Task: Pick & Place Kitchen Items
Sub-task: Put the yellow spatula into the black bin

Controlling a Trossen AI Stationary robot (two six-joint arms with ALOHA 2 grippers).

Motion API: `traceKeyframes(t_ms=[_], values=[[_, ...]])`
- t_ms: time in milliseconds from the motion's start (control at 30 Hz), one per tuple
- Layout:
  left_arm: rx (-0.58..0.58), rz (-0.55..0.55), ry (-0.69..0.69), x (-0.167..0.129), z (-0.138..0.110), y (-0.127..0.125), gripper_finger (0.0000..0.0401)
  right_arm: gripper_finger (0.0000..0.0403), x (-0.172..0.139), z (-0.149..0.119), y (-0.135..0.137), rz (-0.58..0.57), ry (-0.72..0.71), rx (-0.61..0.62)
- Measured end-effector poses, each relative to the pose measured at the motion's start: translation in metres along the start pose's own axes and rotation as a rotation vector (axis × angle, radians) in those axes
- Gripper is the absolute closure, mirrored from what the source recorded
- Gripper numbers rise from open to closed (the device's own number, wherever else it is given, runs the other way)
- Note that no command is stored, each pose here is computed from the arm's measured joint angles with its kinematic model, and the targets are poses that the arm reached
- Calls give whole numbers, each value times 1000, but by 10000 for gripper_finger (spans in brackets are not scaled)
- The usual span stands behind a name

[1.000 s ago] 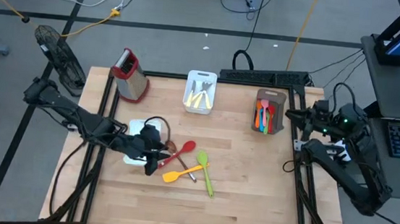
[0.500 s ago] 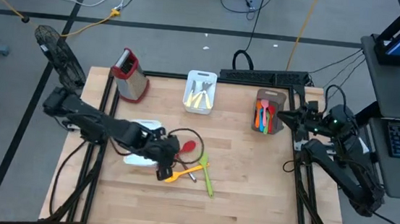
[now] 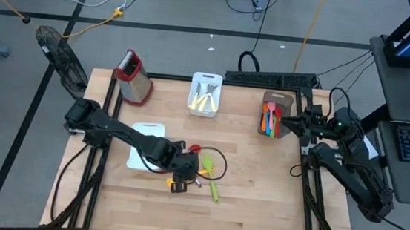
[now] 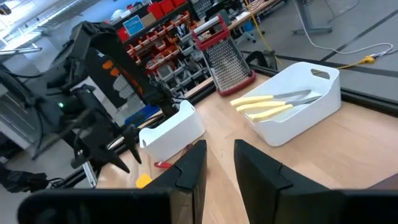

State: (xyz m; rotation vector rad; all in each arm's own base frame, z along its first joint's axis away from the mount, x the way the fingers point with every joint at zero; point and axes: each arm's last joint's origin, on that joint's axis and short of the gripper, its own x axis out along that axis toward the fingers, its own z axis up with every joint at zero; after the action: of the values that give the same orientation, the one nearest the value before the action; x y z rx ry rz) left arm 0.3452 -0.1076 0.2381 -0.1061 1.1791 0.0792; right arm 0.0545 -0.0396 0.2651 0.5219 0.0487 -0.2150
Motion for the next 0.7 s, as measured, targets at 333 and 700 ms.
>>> traceKeyframes(t_ms=[333, 700], values=[[-84, 8, 61, 34, -1, -7, 249, 330, 0, -1, 2, 70, 32, 0], [-132, 9, 69, 51, -2, -14, 249, 330, 0, -2, 3, 115, 53, 0]])
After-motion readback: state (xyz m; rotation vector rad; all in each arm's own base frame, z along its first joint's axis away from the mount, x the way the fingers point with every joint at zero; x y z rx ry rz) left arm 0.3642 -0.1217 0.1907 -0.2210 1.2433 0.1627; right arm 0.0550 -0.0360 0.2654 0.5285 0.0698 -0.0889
